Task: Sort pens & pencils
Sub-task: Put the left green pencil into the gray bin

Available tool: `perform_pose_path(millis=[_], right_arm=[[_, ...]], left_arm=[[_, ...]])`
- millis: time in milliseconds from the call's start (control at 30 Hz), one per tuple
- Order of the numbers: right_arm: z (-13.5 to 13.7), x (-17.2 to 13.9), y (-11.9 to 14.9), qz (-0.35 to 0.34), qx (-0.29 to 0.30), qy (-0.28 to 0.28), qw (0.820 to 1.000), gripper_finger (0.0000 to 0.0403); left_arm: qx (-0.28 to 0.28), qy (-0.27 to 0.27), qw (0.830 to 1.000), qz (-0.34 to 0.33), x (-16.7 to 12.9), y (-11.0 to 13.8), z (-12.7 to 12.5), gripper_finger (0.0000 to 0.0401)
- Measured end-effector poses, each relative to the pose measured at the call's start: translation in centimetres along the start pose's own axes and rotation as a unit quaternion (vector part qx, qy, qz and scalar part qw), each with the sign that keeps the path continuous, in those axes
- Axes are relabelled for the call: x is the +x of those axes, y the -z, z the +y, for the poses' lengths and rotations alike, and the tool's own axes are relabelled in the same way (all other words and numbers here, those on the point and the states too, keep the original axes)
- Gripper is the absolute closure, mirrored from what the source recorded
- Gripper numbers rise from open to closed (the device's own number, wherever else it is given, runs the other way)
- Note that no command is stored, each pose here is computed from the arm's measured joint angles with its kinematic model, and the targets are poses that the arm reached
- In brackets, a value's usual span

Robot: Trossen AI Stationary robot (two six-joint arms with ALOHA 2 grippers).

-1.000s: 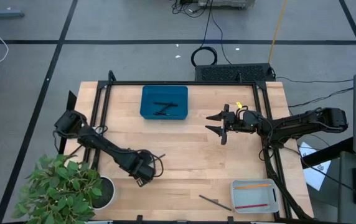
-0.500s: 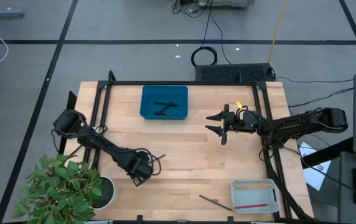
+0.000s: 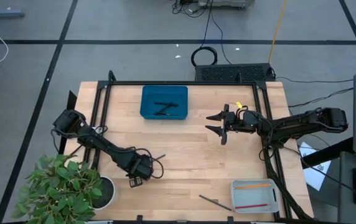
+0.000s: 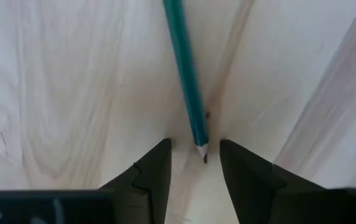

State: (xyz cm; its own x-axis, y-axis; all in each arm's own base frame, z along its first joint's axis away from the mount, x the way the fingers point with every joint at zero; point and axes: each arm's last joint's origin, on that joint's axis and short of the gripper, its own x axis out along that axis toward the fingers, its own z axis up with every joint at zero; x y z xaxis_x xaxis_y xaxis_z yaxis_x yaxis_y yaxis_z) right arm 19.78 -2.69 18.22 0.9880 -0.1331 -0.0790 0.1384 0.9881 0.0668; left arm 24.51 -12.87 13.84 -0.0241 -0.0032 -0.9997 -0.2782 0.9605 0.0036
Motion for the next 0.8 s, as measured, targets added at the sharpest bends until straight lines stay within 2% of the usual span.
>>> perform_pose_path(millis=[167,333,500,700,800], right_arm=[[0.00,-0.01,0.02,0.000,0.000,0.000,1.000,0.0218],[0.00,-0.01,0.02,0.000,0.000,0.000,1.000,0.0218],[0.00,-0.01,0.02,0.000,0.000,0.000,1.000,0.0218],[0.00,-0.01,0.02,0.000,0.000,0.000,1.000,0.0218],[0.00,-0.01,0.02,0.000,0.000,0.000,1.000,0.0218]], left_arm=[[0.020,0.003,1.000,0.003,0.02,-0.01,-0.01,0.0256],[0.003,0.009,1.000,0.009,0.03,0.01,-0.03,0.0260],[-0.042,0.017,0.999,0.016,0.04,-0.04,-0.04,0.0308],[-0.039,0.021,0.999,0.014,0.05,-0.10,-0.07,0.0388],[-0.033,0.022,0.999,0.015,0.05,-0.16,-0.01,0.0391]])
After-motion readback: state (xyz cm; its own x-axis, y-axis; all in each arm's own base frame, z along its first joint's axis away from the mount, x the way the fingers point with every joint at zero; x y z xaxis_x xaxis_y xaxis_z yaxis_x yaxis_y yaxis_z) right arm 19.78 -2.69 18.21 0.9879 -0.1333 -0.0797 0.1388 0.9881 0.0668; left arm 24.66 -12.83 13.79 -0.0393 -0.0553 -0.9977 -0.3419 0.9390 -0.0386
